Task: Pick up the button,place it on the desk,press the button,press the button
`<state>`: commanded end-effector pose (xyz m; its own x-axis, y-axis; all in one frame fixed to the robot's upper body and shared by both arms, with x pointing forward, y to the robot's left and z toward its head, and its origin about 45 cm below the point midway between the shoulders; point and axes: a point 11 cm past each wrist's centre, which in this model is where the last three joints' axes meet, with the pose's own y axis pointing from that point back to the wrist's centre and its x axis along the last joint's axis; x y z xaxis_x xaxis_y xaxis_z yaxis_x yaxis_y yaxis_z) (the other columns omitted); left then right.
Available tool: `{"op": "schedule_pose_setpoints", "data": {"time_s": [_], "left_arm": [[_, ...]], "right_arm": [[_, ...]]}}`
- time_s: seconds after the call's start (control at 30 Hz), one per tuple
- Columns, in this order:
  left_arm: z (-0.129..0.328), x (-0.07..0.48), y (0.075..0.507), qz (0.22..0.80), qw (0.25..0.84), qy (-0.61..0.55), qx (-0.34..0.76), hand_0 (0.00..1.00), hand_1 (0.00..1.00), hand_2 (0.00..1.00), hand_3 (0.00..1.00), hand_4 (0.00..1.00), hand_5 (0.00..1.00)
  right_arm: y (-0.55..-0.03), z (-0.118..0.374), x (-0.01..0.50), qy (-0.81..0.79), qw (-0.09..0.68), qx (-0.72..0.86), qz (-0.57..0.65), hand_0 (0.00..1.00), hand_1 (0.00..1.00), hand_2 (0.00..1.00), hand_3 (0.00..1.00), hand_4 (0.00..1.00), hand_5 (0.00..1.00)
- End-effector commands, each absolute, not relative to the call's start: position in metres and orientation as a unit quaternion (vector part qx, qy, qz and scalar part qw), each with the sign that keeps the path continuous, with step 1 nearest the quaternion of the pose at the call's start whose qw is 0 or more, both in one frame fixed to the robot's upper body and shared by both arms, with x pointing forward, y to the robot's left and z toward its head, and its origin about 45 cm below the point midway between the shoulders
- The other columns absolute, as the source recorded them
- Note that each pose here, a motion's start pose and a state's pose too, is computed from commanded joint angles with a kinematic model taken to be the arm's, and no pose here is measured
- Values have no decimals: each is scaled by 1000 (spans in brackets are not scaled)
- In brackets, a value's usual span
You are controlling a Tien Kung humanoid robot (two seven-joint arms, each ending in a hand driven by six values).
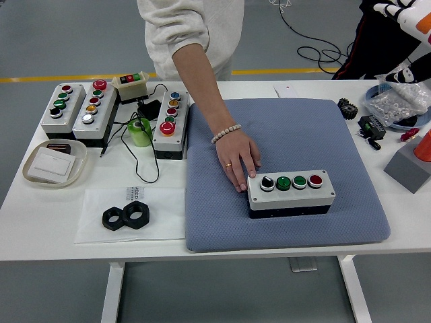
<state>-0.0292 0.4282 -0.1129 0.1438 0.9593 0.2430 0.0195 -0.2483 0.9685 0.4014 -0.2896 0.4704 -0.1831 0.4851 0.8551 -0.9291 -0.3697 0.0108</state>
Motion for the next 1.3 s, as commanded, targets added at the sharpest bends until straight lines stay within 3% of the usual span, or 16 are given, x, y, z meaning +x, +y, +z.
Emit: {"op": "schedule_pose_setpoints", "data": {"time_s": [0.2, 0.23, 0.4, 0.43, 0.6, 0.63, 0.8, 0.83, 1.0, 1.03, 1.3], "left_arm": [[-113, -28, 429, 514, 459, 406, 601, 742, 914, 983, 941, 611, 998], [-113, -27, 429, 514, 459, 406, 601, 742, 913, 984, 941, 611, 998], [-113, -26, 429, 515, 459, 405, 600, 742, 913, 984, 941, 611, 998], [-113, -26, 429, 515, 459, 405, 600, 742, 914, 983, 941, 610, 998], [-113, -28, 429, 515, 458, 406, 600, 742, 914, 983, 941, 610, 998], [-113, -29, 429, 514, 458, 407, 600, 742, 914, 983, 941, 608, 998], [-113, -31, 429, 513, 457, 408, 601, 742, 914, 983, 941, 608, 998], [-113, -31, 429, 513, 457, 408, 601, 741, 914, 983, 940, 610, 998], [-113, -33, 429, 513, 456, 409, 602, 741, 914, 983, 940, 610, 998], [-113, -33, 429, 513, 456, 409, 601, 741, 914, 983, 941, 610, 998], [-113, -34, 429, 513, 455, 410, 601, 741, 914, 983, 940, 612, 998]], "right_arm": [[-293, 477, 400, -280, 489, 397, 724, 968, 942, 984, 998, 957, 438], [-293, 478, 400, -283, 488, 394, 725, 831, 763, 705, 983, 794, 148], [-295, 481, 398, -292, 485, 386, 728, 831, 763, 705, 983, 794, 148], [-295, 481, 398, -293, 485, 386, 728, 628, 571, 536, 958, 672, 2], [-295, 481, 398, -297, 483, 382, 729, 628, 571, 536, 958, 672, 2], [-295, 481, 398, -299, 483, 381, 730, 372, 367, 408, 923, 491, 2], [-294, 480, 398, -304, 480, 377, 731, 372, 367, 408, 923, 491, 2], [-294, 480, 398, -305, 480, 377, 731, 331, 259, 302, 856, 401, 2], [-294, 478, 398, -310, 477, 373, 733, 331, 259, 302, 856, 401, 2], [-294, 478, 397, -310, 477, 373, 733, 332, 204, 237, 829, 327, 2], [-293, 465, 396, -290, 489, 383, 728, 337, 189, 206, 810, 309, 2]]}}
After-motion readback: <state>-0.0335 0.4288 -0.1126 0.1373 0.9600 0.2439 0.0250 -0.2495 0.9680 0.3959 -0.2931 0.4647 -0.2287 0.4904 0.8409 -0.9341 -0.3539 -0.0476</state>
